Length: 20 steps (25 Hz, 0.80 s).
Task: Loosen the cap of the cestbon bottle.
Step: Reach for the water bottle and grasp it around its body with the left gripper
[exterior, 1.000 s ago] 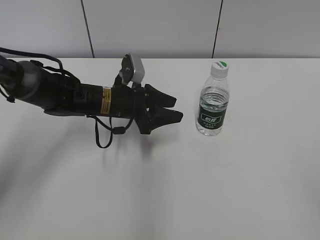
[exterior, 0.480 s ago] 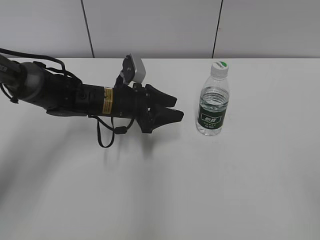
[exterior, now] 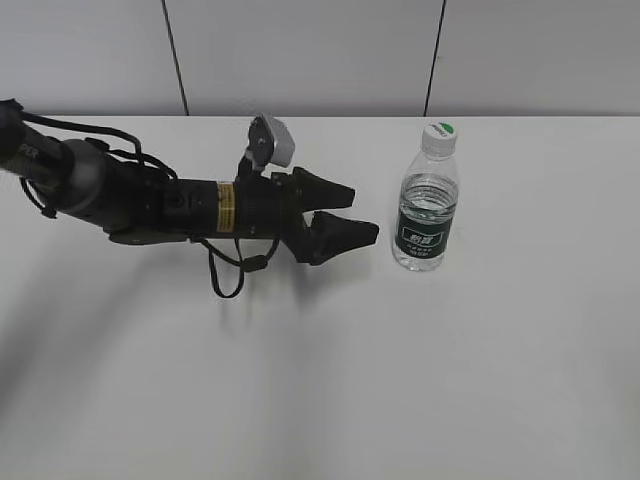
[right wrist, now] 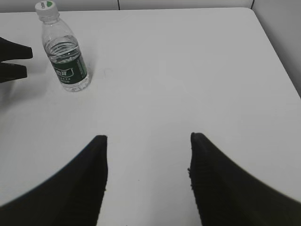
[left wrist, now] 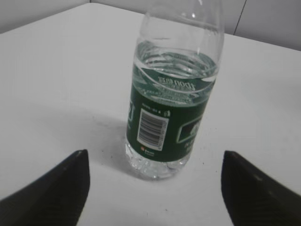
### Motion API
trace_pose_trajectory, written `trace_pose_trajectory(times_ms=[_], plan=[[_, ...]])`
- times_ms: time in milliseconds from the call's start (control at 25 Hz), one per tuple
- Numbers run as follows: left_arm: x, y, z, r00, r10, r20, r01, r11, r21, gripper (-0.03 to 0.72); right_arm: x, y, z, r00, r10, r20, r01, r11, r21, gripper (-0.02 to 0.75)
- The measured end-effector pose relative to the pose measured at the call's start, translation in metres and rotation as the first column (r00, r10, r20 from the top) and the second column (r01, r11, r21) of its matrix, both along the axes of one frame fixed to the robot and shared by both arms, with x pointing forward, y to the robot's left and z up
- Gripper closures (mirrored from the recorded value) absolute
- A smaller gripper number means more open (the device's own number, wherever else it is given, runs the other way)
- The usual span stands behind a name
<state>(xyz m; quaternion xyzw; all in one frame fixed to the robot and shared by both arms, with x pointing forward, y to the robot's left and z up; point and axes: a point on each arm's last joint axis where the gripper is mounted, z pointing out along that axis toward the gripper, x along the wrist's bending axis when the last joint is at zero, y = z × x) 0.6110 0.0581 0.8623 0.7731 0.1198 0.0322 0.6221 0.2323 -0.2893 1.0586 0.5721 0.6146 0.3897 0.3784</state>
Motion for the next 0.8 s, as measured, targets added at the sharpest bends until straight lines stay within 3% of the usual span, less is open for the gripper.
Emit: trace_pose_trajectory(times_ms=[240,800], plan=[[0.006,-0.012,-0.006,1.0,-0.027,0.003,0.028,0.997,-0.066,0.001,0.0,0.0,0.0,1.0,0.0,0.0,0.0,1.0,0.0,0.308],[0.012,-0.054,-0.024,0.996,-0.084,-0.022,0.08,0.99,-0.114,0.001,0.0,0.0,0.0,1.0,0.0,0.0,0.0,1.0,0.0,0.308]])
